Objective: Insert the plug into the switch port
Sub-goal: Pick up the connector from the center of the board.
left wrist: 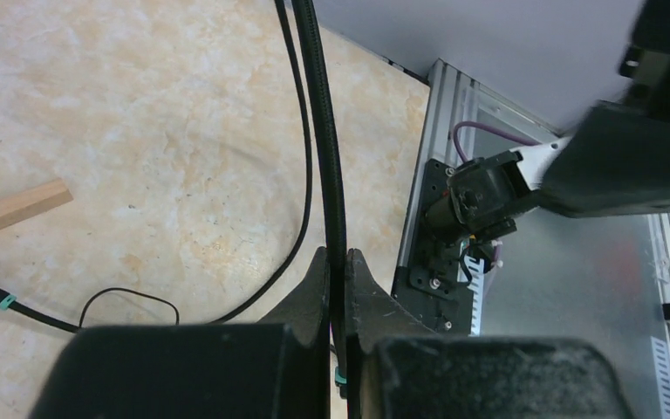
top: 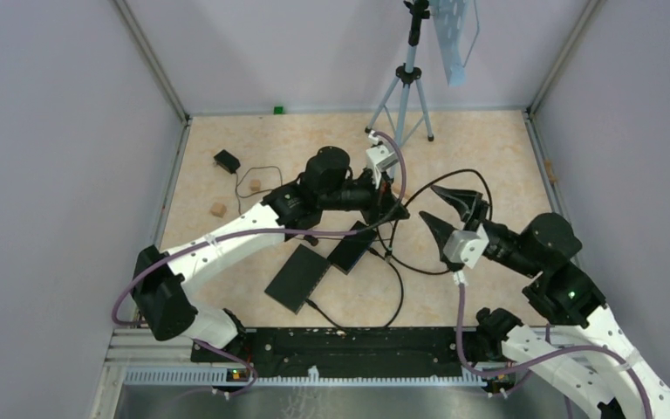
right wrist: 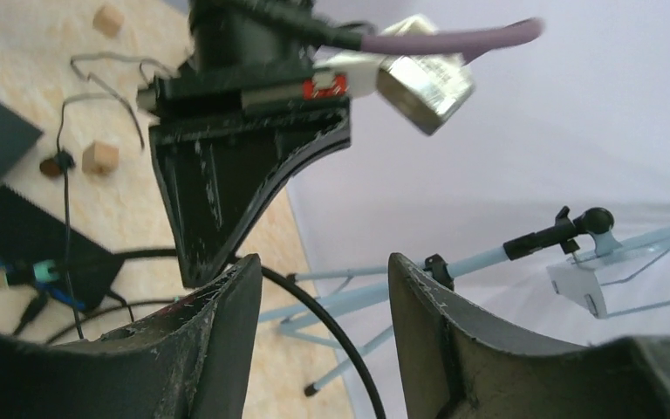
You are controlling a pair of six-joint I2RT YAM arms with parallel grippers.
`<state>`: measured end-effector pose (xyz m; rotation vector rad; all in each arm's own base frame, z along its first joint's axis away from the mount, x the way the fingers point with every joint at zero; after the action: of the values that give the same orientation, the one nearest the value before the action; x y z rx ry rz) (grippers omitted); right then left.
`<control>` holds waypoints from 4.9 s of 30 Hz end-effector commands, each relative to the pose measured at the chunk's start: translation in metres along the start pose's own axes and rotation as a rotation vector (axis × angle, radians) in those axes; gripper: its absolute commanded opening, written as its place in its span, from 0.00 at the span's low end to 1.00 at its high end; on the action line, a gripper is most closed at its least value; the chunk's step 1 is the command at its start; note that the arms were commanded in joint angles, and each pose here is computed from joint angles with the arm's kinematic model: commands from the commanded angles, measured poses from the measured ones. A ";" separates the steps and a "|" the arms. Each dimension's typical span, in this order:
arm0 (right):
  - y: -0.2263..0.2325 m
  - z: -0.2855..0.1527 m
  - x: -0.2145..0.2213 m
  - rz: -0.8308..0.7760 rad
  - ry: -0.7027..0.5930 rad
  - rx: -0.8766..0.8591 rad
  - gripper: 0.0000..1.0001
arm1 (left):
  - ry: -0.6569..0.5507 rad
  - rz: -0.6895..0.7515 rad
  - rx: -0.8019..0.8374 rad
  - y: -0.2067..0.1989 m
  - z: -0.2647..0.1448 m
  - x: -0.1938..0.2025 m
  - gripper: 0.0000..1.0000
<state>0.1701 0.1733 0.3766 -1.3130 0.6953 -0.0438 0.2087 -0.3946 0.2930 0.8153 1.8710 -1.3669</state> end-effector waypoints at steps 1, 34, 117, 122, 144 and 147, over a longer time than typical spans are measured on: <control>0.004 0.006 0.007 -0.213 0.030 -0.130 0.54 | 0.021 0.087 0.080 -0.030 -0.024 -0.014 0.00; -0.006 0.020 0.019 -0.285 0.060 -0.090 0.00 | -0.130 0.327 0.130 -0.065 -0.065 -0.049 0.85; -0.007 -0.019 -0.062 0.204 -0.099 -0.274 0.43 | -0.152 0.578 -0.005 -0.061 -0.100 -0.064 0.00; 0.007 0.005 -0.057 0.186 -0.161 -0.355 0.44 | -0.040 0.589 -0.014 -0.046 -0.087 -0.049 0.00; 0.048 0.056 -0.009 0.306 -0.068 -0.472 0.34 | 0.071 0.583 0.066 -0.047 -0.087 -0.018 0.00; 0.051 0.056 -0.010 0.315 -0.076 -0.482 0.27 | 0.071 0.586 0.070 -0.047 -0.088 -0.017 0.00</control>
<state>0.1798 0.2348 0.3313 -1.6447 0.9348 0.4139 0.1750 -0.3264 0.3296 1.3195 1.5592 -1.0260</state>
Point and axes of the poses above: each gripper's point midway between its finger pads, its own z axis out along the fingers, its own y axis along the line the jaws close on, x = y × z, the point moved 1 cm from there along -z, back along the fingers, and after that the axes turned 10 degrees about -z, right-handed, at the moved point
